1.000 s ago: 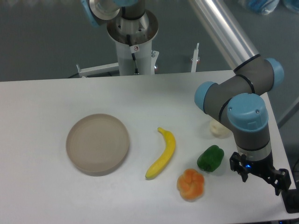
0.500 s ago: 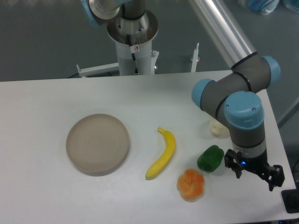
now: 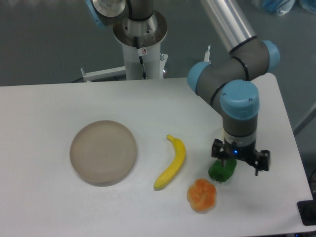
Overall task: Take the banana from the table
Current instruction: 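Move the open gripper over the yellow banana and lower it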
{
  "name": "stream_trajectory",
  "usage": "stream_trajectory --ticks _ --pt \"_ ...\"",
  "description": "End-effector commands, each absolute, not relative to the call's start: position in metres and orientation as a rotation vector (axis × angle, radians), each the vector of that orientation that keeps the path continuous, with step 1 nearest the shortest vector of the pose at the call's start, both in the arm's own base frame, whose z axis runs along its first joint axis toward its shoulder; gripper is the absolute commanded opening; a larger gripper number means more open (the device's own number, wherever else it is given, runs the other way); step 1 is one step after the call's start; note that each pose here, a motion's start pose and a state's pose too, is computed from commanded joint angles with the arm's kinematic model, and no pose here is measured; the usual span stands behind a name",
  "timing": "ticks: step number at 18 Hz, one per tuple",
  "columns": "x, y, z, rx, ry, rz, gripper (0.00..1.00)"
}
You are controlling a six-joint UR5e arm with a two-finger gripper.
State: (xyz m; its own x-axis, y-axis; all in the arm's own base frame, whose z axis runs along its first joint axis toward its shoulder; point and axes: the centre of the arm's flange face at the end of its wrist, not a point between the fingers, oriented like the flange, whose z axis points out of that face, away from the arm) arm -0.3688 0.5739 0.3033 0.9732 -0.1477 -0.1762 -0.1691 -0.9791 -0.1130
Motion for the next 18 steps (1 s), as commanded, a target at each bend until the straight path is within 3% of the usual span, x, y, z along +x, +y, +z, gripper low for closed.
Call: stream_trajectory --ticks 6,13,18 --pt "-0.325 0.572 0.268 -2.976 0.255 0.074 1.0" --pt "-0.286 0.565 0.219 -2.98 0.305 0.076 1.0" --pt "-0.279 0.561 0.206 -3.0 0.308 0.056 1.0"
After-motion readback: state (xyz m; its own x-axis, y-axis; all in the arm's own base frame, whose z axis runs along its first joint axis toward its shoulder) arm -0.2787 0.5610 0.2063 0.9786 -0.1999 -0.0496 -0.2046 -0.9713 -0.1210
